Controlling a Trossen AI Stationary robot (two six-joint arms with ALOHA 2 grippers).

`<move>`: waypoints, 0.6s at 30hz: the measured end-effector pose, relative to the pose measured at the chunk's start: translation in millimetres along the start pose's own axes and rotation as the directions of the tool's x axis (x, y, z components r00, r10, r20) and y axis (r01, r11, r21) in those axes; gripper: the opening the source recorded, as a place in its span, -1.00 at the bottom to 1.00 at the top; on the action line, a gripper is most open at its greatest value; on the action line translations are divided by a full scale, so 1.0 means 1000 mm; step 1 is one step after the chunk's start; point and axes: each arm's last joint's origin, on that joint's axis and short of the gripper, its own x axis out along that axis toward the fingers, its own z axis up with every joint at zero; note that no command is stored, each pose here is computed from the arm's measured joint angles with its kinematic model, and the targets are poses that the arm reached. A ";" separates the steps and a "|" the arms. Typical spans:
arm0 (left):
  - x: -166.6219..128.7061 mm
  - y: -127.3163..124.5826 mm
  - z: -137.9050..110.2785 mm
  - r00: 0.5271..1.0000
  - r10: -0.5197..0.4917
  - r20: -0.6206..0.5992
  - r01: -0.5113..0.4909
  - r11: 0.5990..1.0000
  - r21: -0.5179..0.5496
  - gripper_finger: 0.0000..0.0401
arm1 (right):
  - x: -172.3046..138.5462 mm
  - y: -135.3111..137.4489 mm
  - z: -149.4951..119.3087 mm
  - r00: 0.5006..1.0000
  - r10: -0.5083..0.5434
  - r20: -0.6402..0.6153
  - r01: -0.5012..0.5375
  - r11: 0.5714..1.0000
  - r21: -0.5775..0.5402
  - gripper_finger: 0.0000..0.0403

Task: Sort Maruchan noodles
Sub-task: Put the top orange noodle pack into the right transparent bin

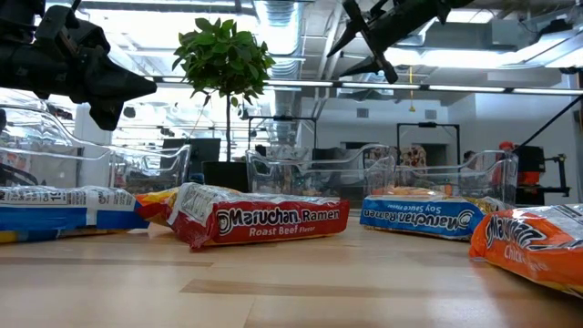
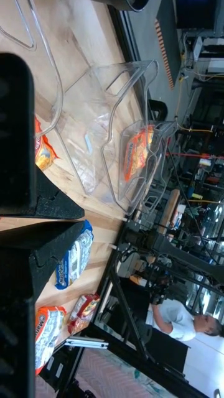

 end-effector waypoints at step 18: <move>0.000 0.000 0.000 1.000 0.000 0.000 0.000 1.000 0.000 -1.00 | 0.000 0.002 -0.002 0.994 0.075 -0.079 -0.080 0.995 -0.059 0.27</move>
